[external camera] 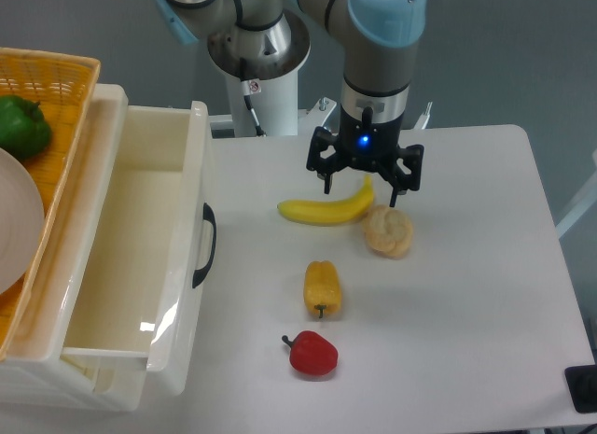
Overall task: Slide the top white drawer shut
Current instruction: 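Raise the open gripper and swing it away from the banana, then move the gripper across the table toward the open drawer's front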
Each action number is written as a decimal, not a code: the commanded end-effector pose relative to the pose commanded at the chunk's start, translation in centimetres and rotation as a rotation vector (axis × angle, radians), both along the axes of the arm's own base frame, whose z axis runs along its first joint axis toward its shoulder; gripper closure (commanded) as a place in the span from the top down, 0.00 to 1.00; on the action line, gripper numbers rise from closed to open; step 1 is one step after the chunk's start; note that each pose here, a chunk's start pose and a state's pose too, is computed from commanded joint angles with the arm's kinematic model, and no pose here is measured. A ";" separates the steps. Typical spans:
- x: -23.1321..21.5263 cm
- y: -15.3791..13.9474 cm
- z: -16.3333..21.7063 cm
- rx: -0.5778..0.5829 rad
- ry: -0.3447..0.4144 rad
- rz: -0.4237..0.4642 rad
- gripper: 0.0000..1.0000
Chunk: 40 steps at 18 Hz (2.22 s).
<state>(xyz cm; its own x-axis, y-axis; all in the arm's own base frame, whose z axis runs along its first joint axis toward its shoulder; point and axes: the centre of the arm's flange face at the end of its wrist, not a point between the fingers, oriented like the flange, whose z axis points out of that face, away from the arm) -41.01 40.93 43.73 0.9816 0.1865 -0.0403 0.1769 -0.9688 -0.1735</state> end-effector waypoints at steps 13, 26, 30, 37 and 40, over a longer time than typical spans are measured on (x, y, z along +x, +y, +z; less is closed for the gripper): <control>-2.5 -1.2 -2.6 -0.099 0.018 0.035 1.00; -3.0 0.0 -7.2 -0.117 -0.051 0.198 1.00; -2.3 2.4 -9.3 -0.130 -0.083 0.238 1.00; -0.7 6.0 -11.6 -0.111 -0.117 0.273 1.00; -0.4 7.0 -12.3 -0.078 -0.163 0.277 1.00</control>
<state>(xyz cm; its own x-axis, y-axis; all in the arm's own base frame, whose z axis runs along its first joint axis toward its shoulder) -41.45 47.88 31.41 0.8887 0.4498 0.0886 0.4549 -0.8892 -0.0486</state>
